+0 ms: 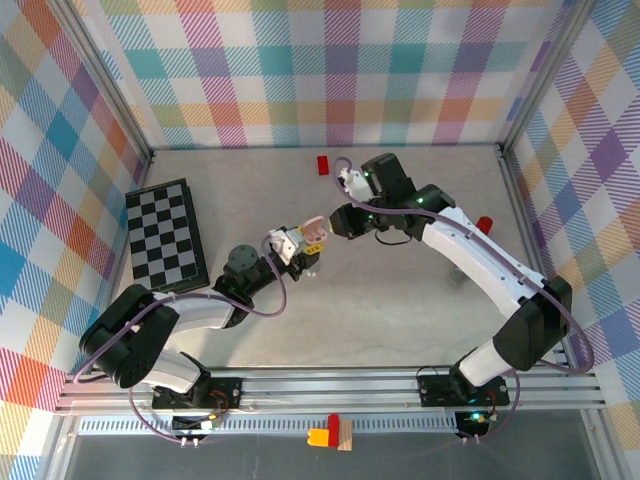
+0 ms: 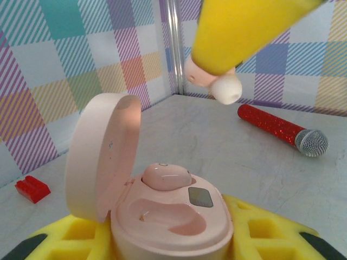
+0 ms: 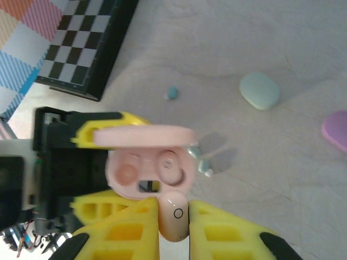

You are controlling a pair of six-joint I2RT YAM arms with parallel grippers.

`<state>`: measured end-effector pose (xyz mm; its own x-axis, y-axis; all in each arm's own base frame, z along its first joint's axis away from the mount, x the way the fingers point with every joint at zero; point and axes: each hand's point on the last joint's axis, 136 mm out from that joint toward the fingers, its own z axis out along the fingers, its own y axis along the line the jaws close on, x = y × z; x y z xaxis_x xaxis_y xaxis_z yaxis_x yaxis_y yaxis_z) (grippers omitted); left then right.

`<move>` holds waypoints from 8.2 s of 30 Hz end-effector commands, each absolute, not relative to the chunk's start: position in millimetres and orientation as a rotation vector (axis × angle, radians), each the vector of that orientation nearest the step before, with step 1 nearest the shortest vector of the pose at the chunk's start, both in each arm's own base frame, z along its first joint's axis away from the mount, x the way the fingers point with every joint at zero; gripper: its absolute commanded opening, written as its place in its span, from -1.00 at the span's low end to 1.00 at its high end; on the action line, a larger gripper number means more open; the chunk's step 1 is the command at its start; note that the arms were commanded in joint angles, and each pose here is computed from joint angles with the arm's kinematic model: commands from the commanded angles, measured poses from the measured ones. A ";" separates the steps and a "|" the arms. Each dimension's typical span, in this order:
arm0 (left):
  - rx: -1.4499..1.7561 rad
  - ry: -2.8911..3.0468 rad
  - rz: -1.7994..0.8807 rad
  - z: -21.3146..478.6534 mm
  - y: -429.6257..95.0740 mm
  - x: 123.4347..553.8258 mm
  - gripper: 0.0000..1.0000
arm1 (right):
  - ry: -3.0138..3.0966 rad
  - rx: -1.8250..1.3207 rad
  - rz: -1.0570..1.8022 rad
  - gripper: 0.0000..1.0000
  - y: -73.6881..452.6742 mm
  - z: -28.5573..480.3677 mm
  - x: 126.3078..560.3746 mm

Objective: Insert wireless bluetooth earbuds into charging case

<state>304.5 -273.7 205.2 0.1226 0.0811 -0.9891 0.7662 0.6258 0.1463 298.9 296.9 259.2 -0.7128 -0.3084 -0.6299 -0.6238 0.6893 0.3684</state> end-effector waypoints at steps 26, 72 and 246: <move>0.750 1.335 -0.588 230.3 -282.9 311.6 -0.29 | 2.392 -0.932 0.721 -0.65 339.0 235.6 293.7; 0.798 1.346 -0.689 226.4 -291.2 299.7 -0.27 | 2.395 -0.650 0.749 0.33 292.6 246.2 319.1; 1.164 1.691 -0.518 169.6 -295.0 299.6 -0.35 | 2.526 -0.338 1.321 0.59 302.1 180.4 288.5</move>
<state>296.5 -279.5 144.5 -0.1627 0.4929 -0.8547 0.8632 0.4908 0.1187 285.9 293.7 175.0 -0.9368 -0.0759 -0.3416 -0.3208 0.5765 0.7515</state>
